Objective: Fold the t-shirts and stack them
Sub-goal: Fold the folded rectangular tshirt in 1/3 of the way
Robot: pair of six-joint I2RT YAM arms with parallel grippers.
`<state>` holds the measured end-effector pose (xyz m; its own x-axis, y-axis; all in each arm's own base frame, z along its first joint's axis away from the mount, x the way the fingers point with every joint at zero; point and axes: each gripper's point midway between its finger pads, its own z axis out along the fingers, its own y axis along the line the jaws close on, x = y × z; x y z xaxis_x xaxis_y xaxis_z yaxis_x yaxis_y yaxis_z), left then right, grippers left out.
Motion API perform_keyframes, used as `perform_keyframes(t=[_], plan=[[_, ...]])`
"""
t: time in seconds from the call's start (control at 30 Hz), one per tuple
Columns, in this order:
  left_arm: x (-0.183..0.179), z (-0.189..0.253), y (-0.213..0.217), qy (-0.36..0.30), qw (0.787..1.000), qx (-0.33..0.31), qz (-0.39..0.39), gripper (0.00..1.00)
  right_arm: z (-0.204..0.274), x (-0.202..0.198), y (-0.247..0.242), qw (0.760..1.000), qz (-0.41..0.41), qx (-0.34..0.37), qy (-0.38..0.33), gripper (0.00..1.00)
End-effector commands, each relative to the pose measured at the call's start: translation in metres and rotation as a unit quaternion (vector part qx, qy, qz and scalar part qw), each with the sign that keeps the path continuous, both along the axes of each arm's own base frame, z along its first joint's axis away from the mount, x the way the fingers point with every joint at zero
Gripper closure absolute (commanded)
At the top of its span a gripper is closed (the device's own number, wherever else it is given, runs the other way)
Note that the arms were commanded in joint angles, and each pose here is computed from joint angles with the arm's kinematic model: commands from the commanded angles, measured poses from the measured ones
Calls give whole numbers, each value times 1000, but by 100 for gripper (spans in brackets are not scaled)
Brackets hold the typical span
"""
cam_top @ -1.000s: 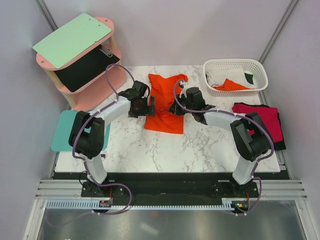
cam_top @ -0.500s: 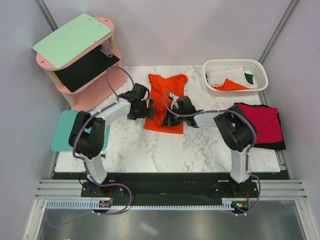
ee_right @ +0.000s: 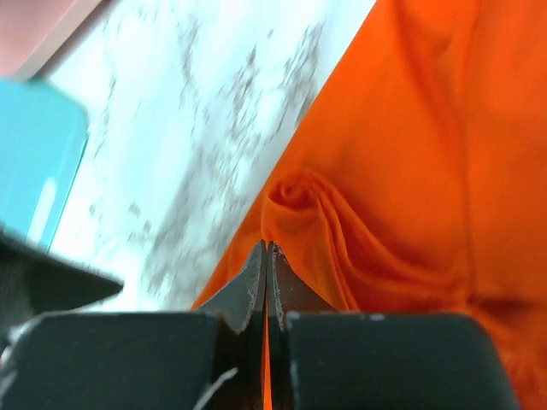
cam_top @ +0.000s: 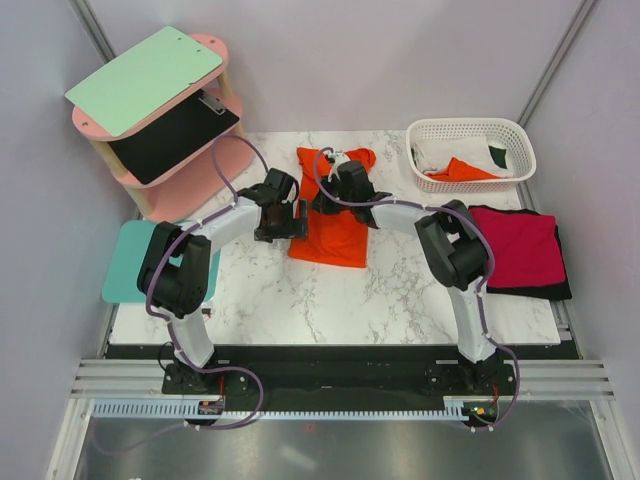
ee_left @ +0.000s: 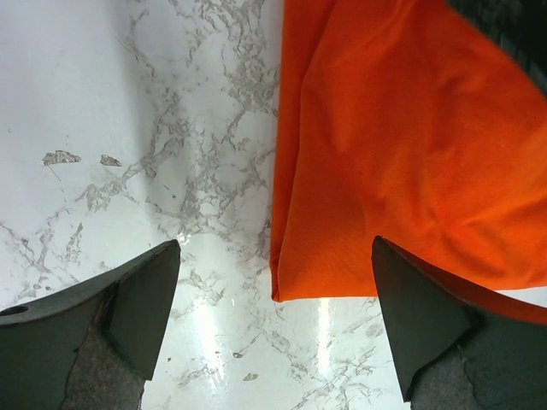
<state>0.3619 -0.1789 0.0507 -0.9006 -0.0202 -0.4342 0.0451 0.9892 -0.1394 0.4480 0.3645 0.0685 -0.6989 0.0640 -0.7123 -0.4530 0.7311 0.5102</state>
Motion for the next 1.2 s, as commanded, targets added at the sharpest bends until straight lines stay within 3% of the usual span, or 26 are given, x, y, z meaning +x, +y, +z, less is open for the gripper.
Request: perform_keyframes(t=[0.0, 0.17, 0.27, 0.47, 0.7, 0.73, 0.77, 0.9, 1.1, 1.17], plan=[[2, 1, 1, -10, 1000, -2, 8, 0, -9, 45, -10, 996, -61, -49, -33, 100], [0, 1, 7, -14, 1000, 8, 12, 0, 7, 68, -30, 987, -112, -86, -83, 100], [0, 2, 8, -21, 1000, 8, 16, 0, 43, 66, -43, 982, -132, -64, -115, 100], [-4, -7, 7, -20, 1000, -3, 16, 2, 101, 22, -85, 987, -138, 0, -83, 97], [-7, -25, -3, -1, 1000, -25, 6, 5, 62, -30, -132, 989, -147, 4, 27, 87], [-7, -26, -5, 1, 1000, -28, 5, 6, 57, -35, -134, 988, -146, 4, 41, 78], [-9, -28, -4, 3, 1000, -29, 5, 7, 47, -47, -135, 988, -138, 3, 63, 75], [-9, -31, -5, 5, 1000, -29, 3, 9, 31, -72, -136, 987, -123, 11, 106, 73], [-8, -30, -5, 2, 1000, -29, 2, 13, 3, -103, -140, 979, -120, 7, 166, 61], [-9, -29, -9, 5, 999, -38, -5, 19, -5, -113, -141, 976, -118, 6, 184, 58]])
